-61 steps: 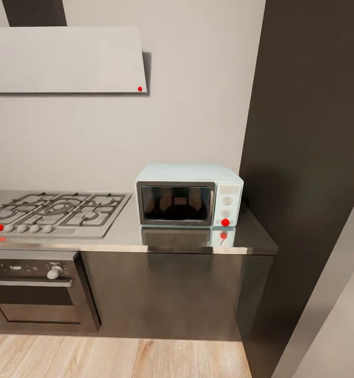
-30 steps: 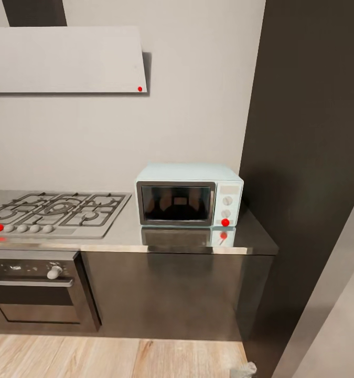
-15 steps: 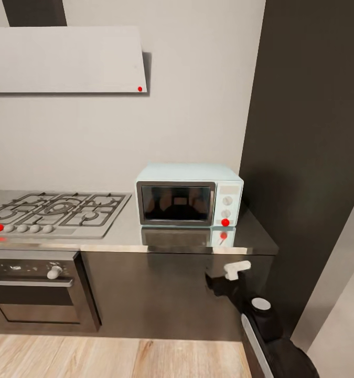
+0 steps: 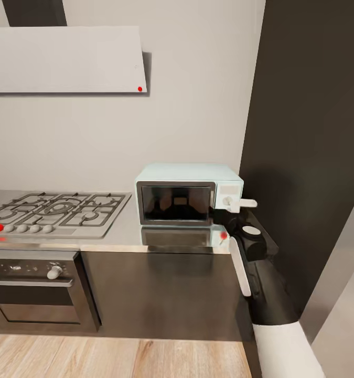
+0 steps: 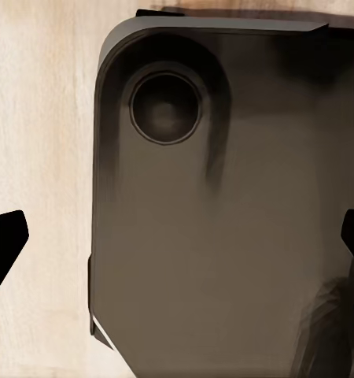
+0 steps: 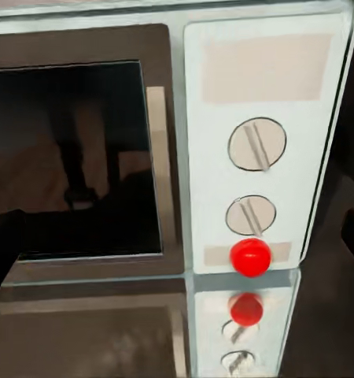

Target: In the kitchen, take the popcorn bag from the countertop, put it into the microwave, and heat it until the popcorn is cooked so the cooked popcorn ends up inside the bag.

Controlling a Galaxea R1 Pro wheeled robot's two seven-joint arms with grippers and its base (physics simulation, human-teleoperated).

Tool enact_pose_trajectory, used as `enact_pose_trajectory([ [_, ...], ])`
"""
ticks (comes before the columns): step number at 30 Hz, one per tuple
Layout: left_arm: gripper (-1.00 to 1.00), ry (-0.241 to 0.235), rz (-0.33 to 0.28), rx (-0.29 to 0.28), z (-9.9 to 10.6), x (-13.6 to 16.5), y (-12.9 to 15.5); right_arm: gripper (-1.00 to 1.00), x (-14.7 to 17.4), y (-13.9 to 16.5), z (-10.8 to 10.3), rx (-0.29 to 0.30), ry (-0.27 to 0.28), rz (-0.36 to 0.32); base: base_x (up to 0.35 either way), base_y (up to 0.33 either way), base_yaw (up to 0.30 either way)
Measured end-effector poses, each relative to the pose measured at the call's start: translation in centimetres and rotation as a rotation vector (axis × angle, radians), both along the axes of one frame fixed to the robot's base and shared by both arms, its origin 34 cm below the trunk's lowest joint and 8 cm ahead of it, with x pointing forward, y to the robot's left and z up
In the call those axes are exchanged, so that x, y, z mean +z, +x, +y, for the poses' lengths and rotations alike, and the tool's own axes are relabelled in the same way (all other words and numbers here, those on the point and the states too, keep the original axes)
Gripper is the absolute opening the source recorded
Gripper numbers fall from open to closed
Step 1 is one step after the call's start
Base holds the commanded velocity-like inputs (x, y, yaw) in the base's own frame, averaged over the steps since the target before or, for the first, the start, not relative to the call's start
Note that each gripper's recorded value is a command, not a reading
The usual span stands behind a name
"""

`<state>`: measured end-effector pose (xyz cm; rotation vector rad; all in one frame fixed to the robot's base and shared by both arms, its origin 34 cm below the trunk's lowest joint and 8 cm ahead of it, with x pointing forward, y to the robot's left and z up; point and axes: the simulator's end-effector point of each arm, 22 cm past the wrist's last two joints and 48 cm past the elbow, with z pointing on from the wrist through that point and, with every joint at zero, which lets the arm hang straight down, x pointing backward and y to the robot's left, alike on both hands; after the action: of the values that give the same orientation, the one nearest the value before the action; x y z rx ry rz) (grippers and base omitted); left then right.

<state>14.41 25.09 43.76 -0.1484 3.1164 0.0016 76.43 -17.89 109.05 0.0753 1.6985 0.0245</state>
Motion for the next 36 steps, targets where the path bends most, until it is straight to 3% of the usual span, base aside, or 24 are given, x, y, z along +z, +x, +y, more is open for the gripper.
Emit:
enact_pose_trajectory([
  [6,1.00,-0.003,0.000,-0.002,-0.1,0.0,0.0,1.00,-4.3,4.5,1.0,-0.002,-0.042,0.092,0.002,0.055,0.000],
  [10,1.00,-0.004,-0.001,-0.003,-0.1,0.0,0.0,1.00,-1.0,4.2,-1.4,-0.110,-0.054,0.022,0.030,0.241,0.000],
  [12,1.00,-0.004,-0.001,-0.003,-0.1,0.0,0.0,1.00,-0.8,4.1,-1.5,-0.115,-0.054,0.018,0.006,0.192,0.000],
  [27,1.00,-0.003,0.000,-0.003,0.0,0.0,0.0,1.00,-1.3,4.2,-1.6,-0.115,-0.051,0.029,0.000,0.066,0.000],
  [31,1.00,-0.003,0.000,-0.002,0.0,0.0,0.0,1.00,-1.5,4.4,-3.8,-0.133,-0.078,0.031,0.000,0.000,0.000],
  [36,1.00,-0.002,0.000,-0.001,0.0,0.0,0.0,1.00,-1.9,4.8,-2.7,-0.038,-0.071,0.034,0.000,0.000,0.000],
])
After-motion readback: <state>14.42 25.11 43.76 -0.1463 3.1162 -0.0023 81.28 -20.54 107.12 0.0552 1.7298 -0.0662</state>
